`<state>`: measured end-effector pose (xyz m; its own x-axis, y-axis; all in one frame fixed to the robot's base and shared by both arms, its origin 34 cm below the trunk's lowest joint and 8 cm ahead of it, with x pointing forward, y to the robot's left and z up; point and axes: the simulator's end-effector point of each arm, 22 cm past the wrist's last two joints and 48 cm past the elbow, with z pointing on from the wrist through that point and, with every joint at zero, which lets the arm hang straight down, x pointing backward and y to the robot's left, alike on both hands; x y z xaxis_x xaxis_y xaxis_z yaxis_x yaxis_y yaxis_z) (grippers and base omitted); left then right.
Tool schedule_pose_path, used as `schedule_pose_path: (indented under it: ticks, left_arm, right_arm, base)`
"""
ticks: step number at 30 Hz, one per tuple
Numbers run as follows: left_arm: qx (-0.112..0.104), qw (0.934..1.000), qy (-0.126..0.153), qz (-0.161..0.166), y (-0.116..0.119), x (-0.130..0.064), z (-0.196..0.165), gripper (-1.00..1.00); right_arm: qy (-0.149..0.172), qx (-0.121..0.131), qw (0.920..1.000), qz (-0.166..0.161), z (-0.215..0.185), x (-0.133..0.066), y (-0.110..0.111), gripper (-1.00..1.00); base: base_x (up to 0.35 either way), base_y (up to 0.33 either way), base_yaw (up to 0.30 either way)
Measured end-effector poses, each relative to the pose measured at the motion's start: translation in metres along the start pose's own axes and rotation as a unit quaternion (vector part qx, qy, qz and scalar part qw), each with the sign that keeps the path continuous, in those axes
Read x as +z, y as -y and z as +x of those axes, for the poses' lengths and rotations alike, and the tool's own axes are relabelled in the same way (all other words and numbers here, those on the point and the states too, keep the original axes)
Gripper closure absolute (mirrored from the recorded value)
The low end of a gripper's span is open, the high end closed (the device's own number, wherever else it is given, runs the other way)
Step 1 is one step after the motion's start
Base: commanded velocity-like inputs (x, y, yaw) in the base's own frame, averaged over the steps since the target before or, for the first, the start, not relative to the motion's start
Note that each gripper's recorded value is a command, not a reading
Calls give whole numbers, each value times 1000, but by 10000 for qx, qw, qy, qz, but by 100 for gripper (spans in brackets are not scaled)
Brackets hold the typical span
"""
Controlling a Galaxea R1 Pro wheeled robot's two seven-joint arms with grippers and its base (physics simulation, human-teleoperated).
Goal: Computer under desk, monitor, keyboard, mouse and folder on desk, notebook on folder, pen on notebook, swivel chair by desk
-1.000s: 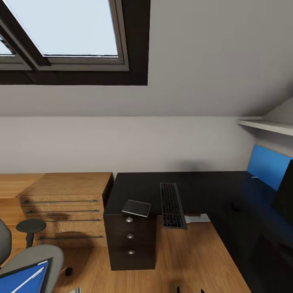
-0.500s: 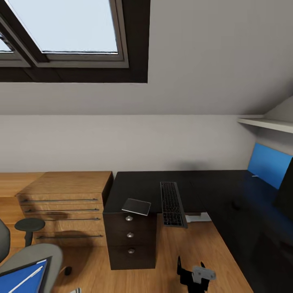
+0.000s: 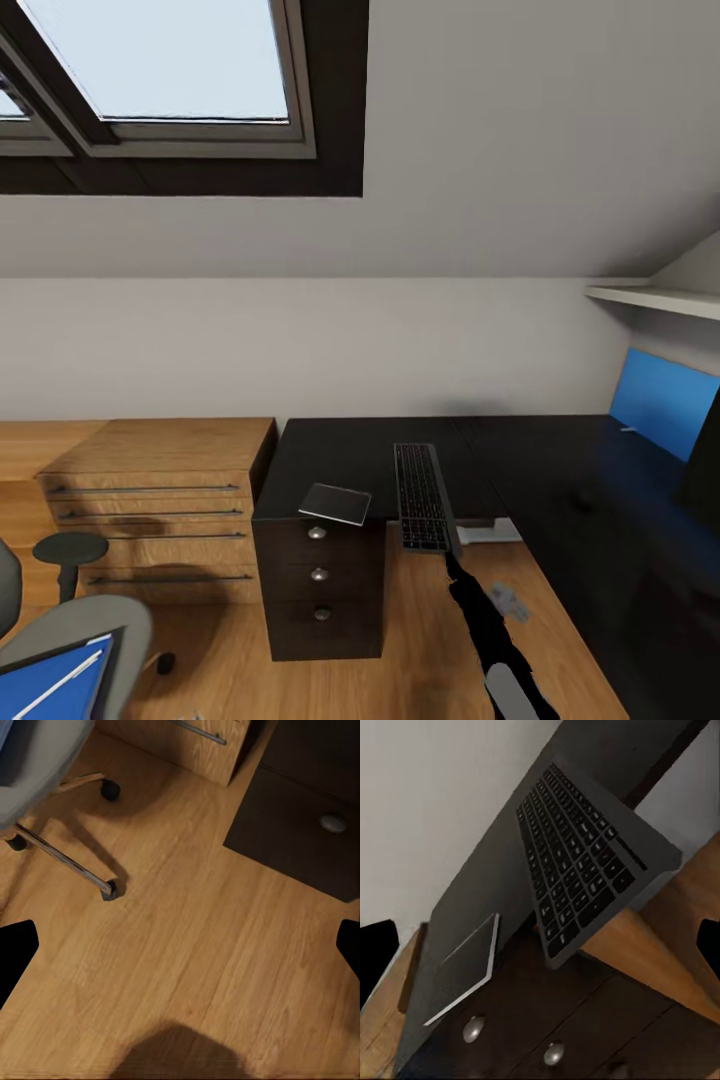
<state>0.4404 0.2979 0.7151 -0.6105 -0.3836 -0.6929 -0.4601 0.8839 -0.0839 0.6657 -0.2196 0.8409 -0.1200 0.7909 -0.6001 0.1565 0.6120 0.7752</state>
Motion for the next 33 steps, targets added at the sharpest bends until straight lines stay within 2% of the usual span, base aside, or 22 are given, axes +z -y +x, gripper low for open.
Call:
schedule_pose_path:
  ticks: [1,3,4,9,12,18,21,23,24,25,26,27,29,33]
  left_arm:
    - [25,10000,-19,13,1,1,3,-100]
    - [47,10000,-36,27,3,3,7,-100]
    - [58,10000,-47,35,3,4,9,-100]
    - [67,10000,-59,39,3,9,15,-100]
    - [71,9999,-56,58,5,12,18,-100]
    - [75,9999,-42,105,8,18,22,-100]
    - [70,9995,98,296,24,15,9,-100]
    - [49,9982,158,577,47,5,-10,-100]
    - [70,9965,-77,827,65,-5,-13,-100]
    - [88,9955,-194,926,72,-8,-12,-100]
    - [133,9928,-439,1109,83,-15,-7,-100]
    - [119,9859,-822,1455,103,-31,-1,-100]
    - [20,9798,-1033,1710,118,-40,3,-100]
    - [-107,9751,-1228,1844,133,-44,16,-100]
  right_arm:
    - [-106,270,9995,-137,-1,1,-1,-100]
    - [-253,558,9977,-290,1,2,-2,-100]
    - [-430,804,9951,-381,1,1,0,-100]
    - [-619,1219,9896,-436,6,3,5,-100]
    - [-945,1496,9828,-526,18,1,3,-100]
    - [-965,1599,9806,-589,21,3,8,-100]
    - [-941,1629,9803,-595,21,4,12,-100]
    - [-928,1644,9802,-596,22,5,15,-100]
    - [-926,1648,9802,-597,23,5,16,-100]
    - [-925,1648,9801,-598,23,6,17,-100]
    - [-924,1649,9801,-600,24,6,18,-100]
    - [-914,1640,9803,-613,24,7,19,-100]
    - [-862,1600,9810,-684,18,9,16,-100]
    - [-788,1528,9822,-759,11,11,18,-100]
  base:
    - [0,0,0]
    - [0,0,0]
    - [0,0,0]
    - [0,0,0]
    - [0,0,0]
    - [0,0,0]
    - [0,0,0]
    - [0,0,0]
    - [0,0,0]
    - [0,0,0]
    - [0,0,0]
    - [0,0,0]
    - [0,0,0]
    - [0,0,0]
